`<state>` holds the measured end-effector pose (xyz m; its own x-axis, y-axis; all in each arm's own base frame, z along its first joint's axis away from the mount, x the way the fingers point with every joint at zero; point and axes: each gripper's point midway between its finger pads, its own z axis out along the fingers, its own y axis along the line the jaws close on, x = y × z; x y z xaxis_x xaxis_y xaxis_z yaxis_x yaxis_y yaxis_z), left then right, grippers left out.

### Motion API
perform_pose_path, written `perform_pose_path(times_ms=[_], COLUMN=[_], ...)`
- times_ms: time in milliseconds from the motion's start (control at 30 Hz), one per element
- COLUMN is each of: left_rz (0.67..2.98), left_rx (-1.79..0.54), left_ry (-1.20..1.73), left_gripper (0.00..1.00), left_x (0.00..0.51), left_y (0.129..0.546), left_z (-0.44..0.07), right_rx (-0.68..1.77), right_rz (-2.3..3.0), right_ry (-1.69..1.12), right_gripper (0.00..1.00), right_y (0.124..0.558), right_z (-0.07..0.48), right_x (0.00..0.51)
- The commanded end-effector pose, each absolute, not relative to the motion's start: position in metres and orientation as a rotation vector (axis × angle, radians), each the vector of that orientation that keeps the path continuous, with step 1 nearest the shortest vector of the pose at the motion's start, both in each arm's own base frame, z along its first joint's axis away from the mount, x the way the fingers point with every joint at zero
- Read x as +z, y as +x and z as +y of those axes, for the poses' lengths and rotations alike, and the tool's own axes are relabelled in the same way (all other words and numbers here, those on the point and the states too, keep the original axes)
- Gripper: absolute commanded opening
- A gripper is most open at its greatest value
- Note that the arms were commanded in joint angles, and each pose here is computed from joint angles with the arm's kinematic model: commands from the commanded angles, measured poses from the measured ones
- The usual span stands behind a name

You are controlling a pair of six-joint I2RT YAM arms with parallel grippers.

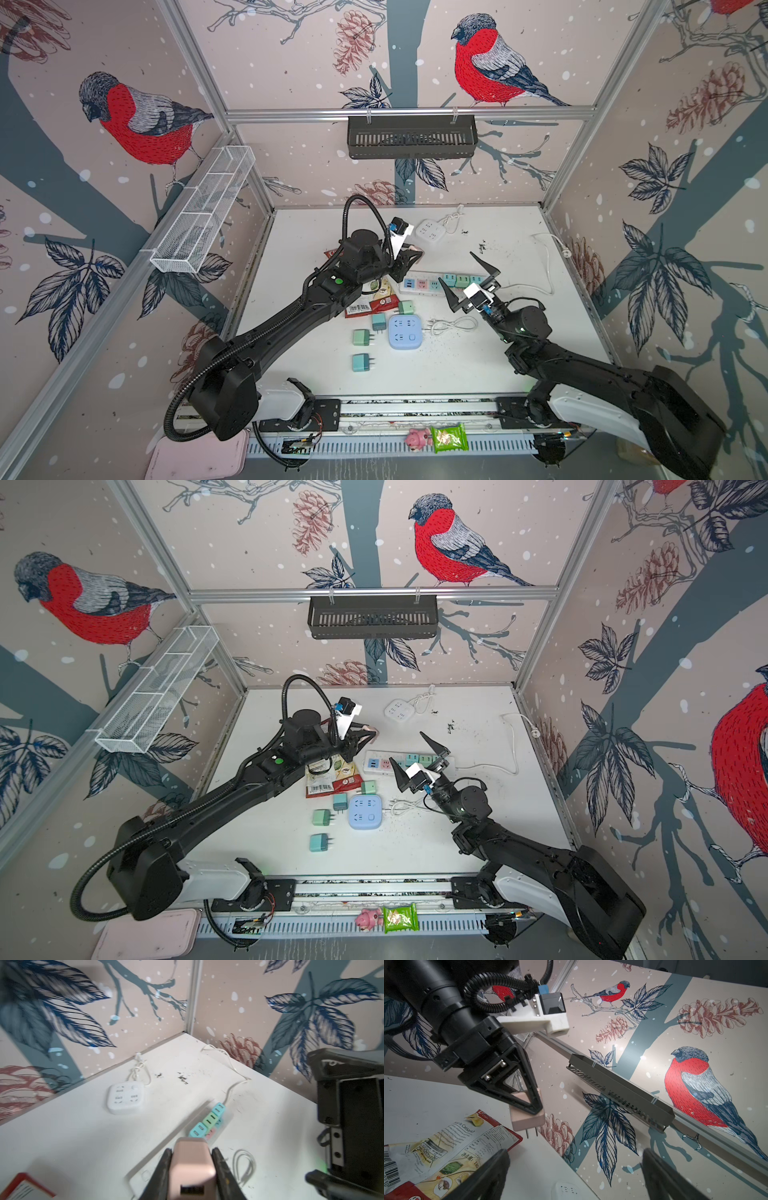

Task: Insert the plug
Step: 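Grasp the pink charger with the left gripper while the right gripper opens and withdraws, then carry the pink charger with the left gripper over the socket beside the teal charger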

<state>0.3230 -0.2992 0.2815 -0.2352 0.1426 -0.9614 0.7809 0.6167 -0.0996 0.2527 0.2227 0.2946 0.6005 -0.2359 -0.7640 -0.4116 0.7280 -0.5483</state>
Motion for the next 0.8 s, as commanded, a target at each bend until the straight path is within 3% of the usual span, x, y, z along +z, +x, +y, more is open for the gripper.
perform_pose_path(times_ms=[0, 233, 333, 433, 500, 600, 767], left_rz=[1.622, 1.572, 1.680, 1.655, 1.635, 1.703, 1.767], left_rx=[-0.585, -0.494, -0.490, -0.549, -0.585, -0.598, -0.579], left_ry=[0.660, 0.853, 0.917, 0.945, 0.842, 0.925, 1.090], left_gripper=[0.00, 0.00, 0.00, 0.00, 0.00, 0.00, 0.00], left_x=[0.300, 0.325, 0.297, 0.260, 0.256, 0.248, 0.226], left_y=[0.347, 0.367, 0.369, 0.347, 0.341, 0.327, 0.323], left_z=[-0.287, -0.314, -0.319, -0.318, -0.306, -0.305, -0.312], right_rx=[0.123, 0.031, 0.054, 0.059, 0.048, 0.094, 0.180], right_rz=[0.916, 1.120, 1.253, 1.293, 1.286, 1.379, 1.494], right_ry=[-0.705, -0.595, -0.493, -0.449, -0.306, 0.003, 0.127], right_gripper=[1.00, 1.00, 1.00, 1.00, 1.00, 1.00, 1.00], right_y=[0.261, 0.308, 0.313, 0.298, 0.291, 0.303, 0.315], right_z=[0.213, 0.193, 0.176, 0.159, 0.131, 0.084, 0.053], right_x=[0.313, 0.301, 0.280, 0.258, 0.259, 0.259, 0.232])
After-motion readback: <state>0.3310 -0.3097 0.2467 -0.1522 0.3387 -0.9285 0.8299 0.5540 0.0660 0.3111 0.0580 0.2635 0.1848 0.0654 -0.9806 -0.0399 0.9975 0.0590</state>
